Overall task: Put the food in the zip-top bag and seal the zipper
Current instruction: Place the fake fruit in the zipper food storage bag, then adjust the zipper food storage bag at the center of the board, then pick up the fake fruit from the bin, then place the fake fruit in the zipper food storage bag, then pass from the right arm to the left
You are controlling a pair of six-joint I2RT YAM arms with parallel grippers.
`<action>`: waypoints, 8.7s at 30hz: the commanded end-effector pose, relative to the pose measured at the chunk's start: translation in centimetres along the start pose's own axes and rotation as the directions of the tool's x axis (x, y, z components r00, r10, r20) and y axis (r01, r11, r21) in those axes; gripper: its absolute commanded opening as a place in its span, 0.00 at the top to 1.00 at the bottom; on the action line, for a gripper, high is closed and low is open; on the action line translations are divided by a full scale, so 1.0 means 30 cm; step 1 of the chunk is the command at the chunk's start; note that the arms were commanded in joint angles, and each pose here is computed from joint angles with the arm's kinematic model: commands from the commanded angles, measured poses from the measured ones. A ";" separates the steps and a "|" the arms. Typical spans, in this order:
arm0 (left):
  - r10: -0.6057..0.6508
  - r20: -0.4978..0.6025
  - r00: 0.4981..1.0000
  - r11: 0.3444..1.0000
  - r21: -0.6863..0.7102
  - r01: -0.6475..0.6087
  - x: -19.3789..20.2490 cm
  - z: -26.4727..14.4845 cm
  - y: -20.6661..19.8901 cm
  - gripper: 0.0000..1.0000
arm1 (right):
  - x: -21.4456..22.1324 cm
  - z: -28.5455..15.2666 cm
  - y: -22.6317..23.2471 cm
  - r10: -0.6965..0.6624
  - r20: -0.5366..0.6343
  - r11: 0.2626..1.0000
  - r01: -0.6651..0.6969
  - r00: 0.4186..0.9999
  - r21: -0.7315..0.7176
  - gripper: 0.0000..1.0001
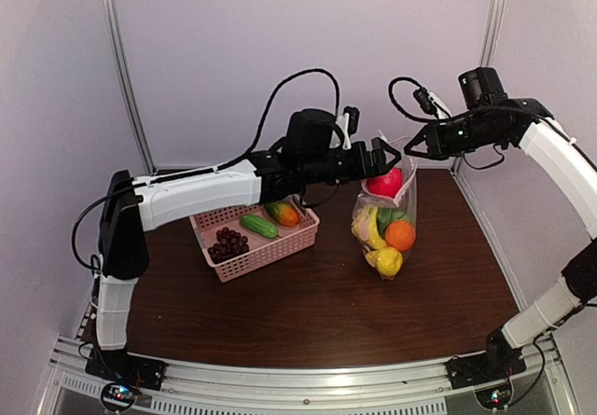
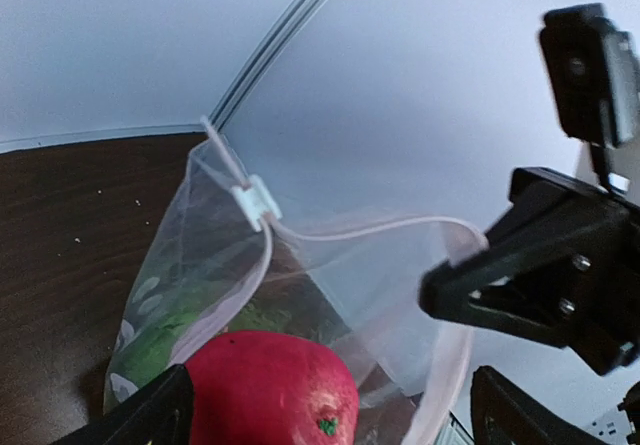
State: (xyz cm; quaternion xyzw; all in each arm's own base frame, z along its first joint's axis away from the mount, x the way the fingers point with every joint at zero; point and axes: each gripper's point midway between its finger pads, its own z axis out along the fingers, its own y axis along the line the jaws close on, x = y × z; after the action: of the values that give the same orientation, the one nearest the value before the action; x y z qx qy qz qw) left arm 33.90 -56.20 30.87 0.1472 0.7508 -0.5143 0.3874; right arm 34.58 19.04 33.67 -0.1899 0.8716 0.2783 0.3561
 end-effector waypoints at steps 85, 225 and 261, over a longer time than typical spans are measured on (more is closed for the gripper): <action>-0.120 -0.330 0.936 0.699 -0.698 -0.157 0.173 -0.554 0.909 0.25 | 0.125 0.212 -0.079 -0.135 -0.216 0.983 0.158 0.967 0.096 1.00; 0.842 0.081 0.534 0.493 0.288 -0.821 0.315 -0.324 -0.072 0.78 | 0.261 -0.087 0.317 -0.407 -0.203 0.842 0.279 0.891 -0.462 1.00; 0.405 -0.246 0.880 0.914 0.116 -0.388 0.154 -0.411 -0.104 1.00 | 0.093 -0.137 0.434 -0.618 0.070 0.739 0.609 0.783 -0.288 0.62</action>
State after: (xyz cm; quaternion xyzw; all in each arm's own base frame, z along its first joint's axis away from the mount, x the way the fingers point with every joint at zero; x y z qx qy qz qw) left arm 23.25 -46.14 28.23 0.4018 0.7588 -0.3745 0.3500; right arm 24.75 23.70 37.17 -0.5075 0.7465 0.2380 0.3585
